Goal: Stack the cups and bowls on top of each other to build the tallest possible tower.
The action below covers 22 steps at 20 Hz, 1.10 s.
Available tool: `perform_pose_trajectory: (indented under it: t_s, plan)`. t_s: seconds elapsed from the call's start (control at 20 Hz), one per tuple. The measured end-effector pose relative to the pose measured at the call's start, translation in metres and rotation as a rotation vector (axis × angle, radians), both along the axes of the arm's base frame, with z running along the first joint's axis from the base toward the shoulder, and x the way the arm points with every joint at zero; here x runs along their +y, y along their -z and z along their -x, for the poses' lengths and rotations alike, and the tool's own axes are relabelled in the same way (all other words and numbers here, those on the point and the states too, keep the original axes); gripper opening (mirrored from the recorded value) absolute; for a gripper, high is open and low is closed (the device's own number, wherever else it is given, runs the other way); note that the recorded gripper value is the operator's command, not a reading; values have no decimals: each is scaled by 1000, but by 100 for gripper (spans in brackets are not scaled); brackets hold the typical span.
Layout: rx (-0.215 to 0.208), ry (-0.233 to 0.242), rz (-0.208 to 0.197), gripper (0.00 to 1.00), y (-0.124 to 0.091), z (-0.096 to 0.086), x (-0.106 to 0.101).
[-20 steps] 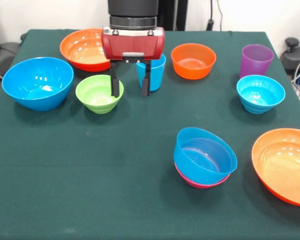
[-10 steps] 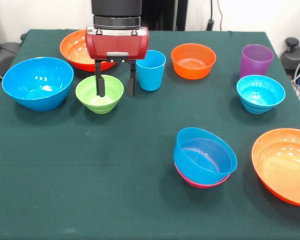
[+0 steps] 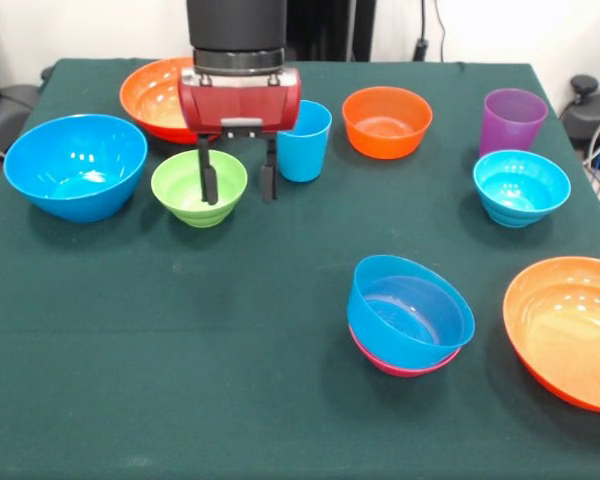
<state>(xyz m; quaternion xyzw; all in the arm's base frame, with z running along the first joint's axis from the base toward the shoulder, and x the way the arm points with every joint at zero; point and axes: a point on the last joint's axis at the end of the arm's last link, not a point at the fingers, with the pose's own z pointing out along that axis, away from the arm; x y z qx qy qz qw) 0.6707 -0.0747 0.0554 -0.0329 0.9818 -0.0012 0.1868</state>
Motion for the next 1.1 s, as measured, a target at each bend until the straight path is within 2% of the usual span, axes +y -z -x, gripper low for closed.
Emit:
perform_pose_trajectory:
  t_s: [0.3, 0.5, 0.9, 1.1]
  plan:
    - [31, -44, -15, 100, 29, 9, 18]
    - [32, -64, -19, 100, 37, 7, 28]
    - [27, -69, -31, 100, 38, 2, 34]
    - [54, -61, -16, 100, 25, 2, 26]
